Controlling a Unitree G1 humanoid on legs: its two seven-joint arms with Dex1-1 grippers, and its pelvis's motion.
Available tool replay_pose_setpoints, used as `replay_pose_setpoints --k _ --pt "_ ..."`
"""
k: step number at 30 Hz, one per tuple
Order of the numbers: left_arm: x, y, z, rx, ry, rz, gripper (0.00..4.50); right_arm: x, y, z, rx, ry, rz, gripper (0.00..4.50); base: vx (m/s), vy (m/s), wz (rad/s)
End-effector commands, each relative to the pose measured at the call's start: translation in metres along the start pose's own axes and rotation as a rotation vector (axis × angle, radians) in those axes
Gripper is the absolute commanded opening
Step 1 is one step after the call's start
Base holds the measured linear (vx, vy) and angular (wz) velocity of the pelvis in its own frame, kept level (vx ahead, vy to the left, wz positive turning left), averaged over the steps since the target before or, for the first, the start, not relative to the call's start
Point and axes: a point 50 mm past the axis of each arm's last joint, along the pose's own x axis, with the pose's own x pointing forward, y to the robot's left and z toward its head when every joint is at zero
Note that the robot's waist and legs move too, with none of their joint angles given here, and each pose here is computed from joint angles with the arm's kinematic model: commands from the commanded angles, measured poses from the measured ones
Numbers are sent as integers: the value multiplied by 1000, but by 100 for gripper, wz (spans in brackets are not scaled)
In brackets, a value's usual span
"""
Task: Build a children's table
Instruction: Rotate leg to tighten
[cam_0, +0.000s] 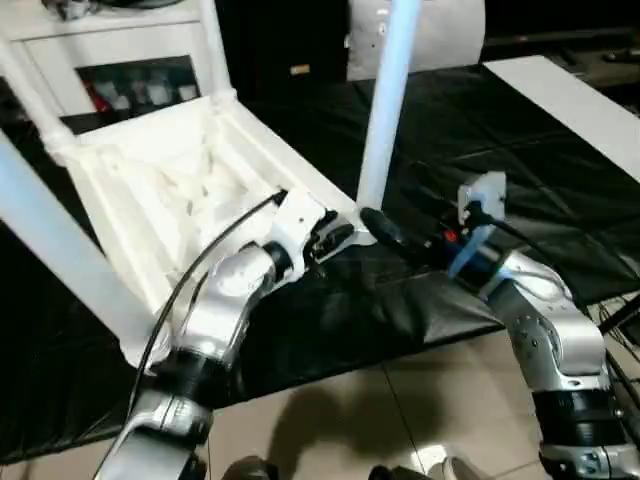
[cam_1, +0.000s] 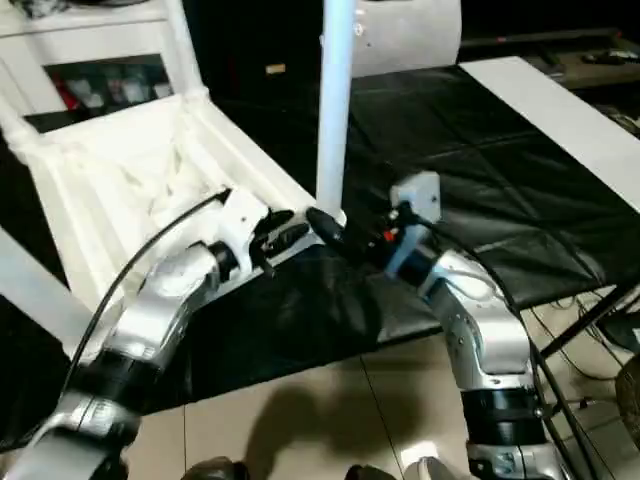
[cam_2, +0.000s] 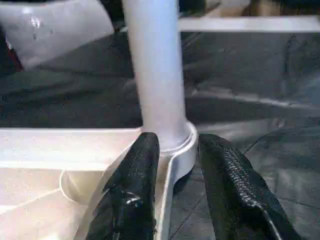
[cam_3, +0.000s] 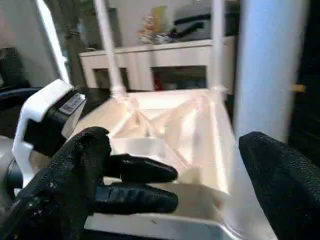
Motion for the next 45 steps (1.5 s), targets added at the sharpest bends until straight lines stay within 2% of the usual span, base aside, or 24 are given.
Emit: replay_pose_setpoints --k 1,6,8,10,12,13,18,20,21,23,31,36,41,43,45 --pt "-6 -3 6 -18 -33 -12 186 7 5 8 4 -33 35 450 0 0 0" --pt "-22 -9 5 -37 -38 -8 229 18 6 7 2 -30 17 450 0 0 0" --pt "-28 -13 5 -38 -38 -35 234 24 0 5 -3 -16 -33 450 0 0 0" --pt "-35 -16 5 -50 -42 -64 271 32 -9 5 -9 -12 -91 450 0 0 0" --pt "-40 -16 3 -49 -37 -90 273 36 -13 5 -16 -10 -110 450 0 0 0" --pt "-44 -17 2 -48 -32 -106 299 39 -15 6 -17 -11 -113 450 0 0 0" --pt "-52 -16 3 -60 -25 -136 320 46 -20 9 -18 -15 -115 450 0 0 0" --pt "-56 -16 5 -61 -22 -151 337 49 -28 10 -28 -15 -154 450 0 0 0" --pt "-56 -16 5 -61 -22 -151 349 49 -28 10 -28 -15 -154 450 0 0 0" --pt "-58 -19 6 -72 -23 -179 374 49 -40 10 -36 -9 -230 450 0 0 0" --pt "-69 -27 3 -105 11 -286 446 39 -65 7 -69 28 -385 450 0 0 0" --pt "-70 -23 3 -95 21 -262 446 32 -79 6 -78 38 -474 450 0 0 0" --pt "-62 -19 3 -70 20 -173 446 32 -72 3 -63 33 -432 450 0 0 0" --pt "-55 -18 -1 -84 37 -99 446 31 -57 -4 -30 44 -371 450 0 0 0" --pt "-52 -17 -2 -86 38 -64 446 29 -51 -7 -24 51 -349 450 0 0 0"
